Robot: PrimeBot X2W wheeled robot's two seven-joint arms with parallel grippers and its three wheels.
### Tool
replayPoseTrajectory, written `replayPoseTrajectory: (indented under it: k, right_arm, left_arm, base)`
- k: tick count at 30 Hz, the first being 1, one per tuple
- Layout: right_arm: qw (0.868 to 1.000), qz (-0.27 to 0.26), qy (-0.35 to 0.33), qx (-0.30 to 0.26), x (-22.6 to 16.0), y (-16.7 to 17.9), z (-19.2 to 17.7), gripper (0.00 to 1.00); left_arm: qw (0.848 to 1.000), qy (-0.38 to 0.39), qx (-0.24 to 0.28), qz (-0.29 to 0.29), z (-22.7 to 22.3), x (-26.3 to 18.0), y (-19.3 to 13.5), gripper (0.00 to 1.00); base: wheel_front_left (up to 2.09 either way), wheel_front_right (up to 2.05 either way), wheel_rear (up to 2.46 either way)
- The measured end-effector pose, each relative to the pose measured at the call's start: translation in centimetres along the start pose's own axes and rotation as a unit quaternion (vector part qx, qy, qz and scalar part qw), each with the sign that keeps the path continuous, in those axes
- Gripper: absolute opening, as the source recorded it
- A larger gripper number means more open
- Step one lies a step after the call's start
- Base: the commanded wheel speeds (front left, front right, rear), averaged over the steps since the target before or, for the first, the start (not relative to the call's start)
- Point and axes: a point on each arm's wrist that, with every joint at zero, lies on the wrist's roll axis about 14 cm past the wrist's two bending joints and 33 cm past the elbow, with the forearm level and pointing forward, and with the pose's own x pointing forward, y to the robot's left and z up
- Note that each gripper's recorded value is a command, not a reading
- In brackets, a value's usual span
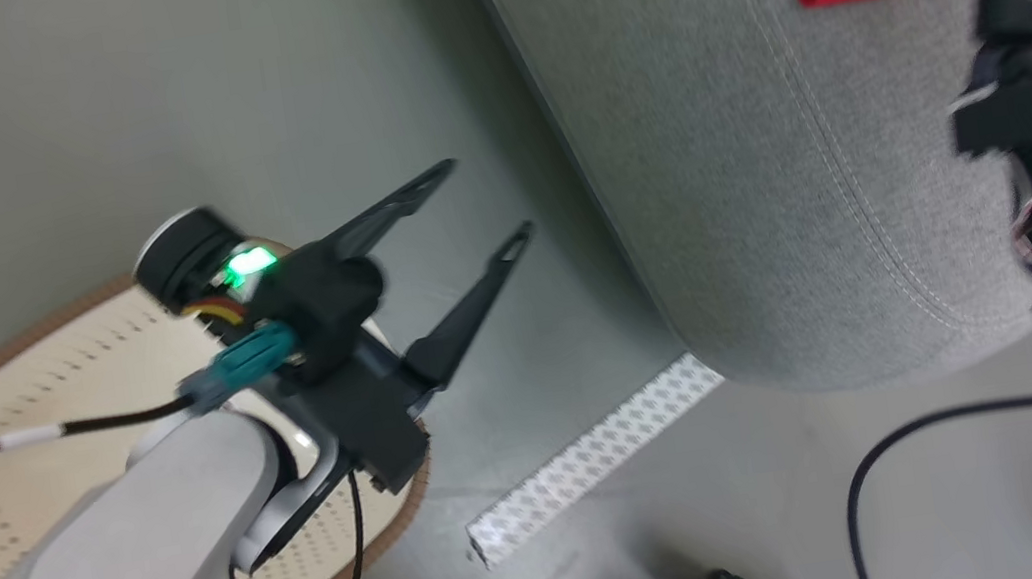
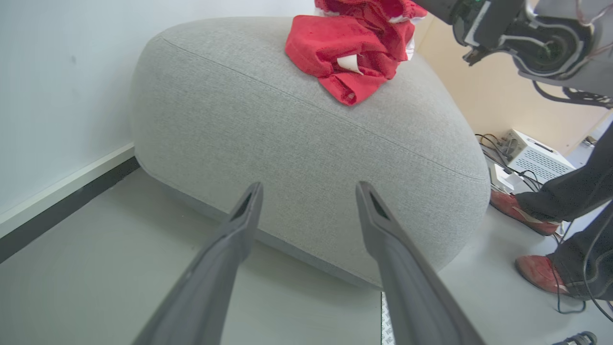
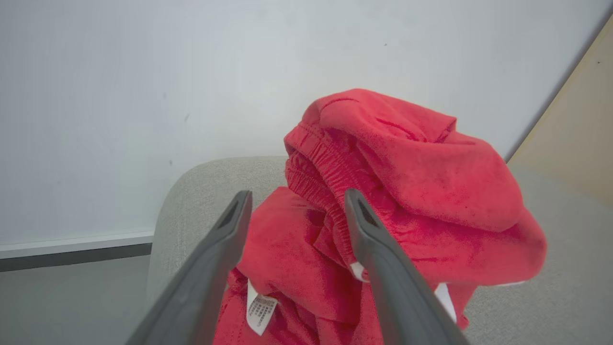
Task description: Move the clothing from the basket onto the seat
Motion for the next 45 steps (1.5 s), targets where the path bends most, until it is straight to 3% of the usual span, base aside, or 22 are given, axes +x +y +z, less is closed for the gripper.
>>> replayPoseTrajectory:
  k: [9,13,18,19,22,28,36,40,45]
  right_arm:
    - [0.991,0.126,-0.007,0.043,-1.5,8.4,1.7,1.00]
    - [0.984,0.164,-0.013,0.071,-1.7,11.4,2.6,1.00]
    - [0.970,0.217,-0.020,0.109,-2.8,15.3,4.1,1.00]
    - [0.970,0.217,-0.020,0.109,-2.8,15.3,4.1,1.00]
    - [0.961,0.244,-0.026,0.125,-3.7,17.5,5.2,1.00]
    - [0.947,0.279,-0.042,0.152,-6.2,20.6,7.7,1.00]
    - [0.943,0.286,-0.062,0.158,-10.1,21.3,9.8,1.00]
    - [0.945,0.272,-0.078,0.164,-12.4,20.4,10.7,1.00]
    - [0.947,0.250,-0.119,0.161,-15.0,18.9,13.0,1.00]
  left_arm:
    - [0.986,-0.026,-0.007,0.166,2.3,-5.5,4.6,1.00]
    - [0.969,-0.022,-0.008,0.246,2.9,-9.4,6.4,1.00]
    - [0.938,-0.019,0.001,0.347,4.2,-14.8,8.4,1.00]
    - [0.938,-0.019,0.001,0.347,4.2,-14.8,8.4,1.00]
    - [0.919,-0.046,0.010,0.392,6.5,-17.5,8.8,1.00]
    - [0.877,-0.075,0.029,0.474,9.2,-23.6,7.7,1.00]
    - [0.818,-0.111,0.062,0.560,12.1,-31.0,3.9,1.00]
    - [0.803,-0.122,0.102,0.574,13.8,-33.4,1.2,1.00]
    - [0.799,-0.143,0.142,0.567,15.5,-34.9,-3.1,1.00]
  base:
    - [0.00,0.00,0.00]
    - [0.00,0.00,0.00]
    - [0.00,0.00,0.00]
    - [0.00,0.00,0.00]
    - [0.00,0.00,0.00]
    - [0.00,0.00,0.00]
    - [0.00,0.00,0.00]
    - [0.00,0.00,0.00]
    - [0.00,0.00,0.00]
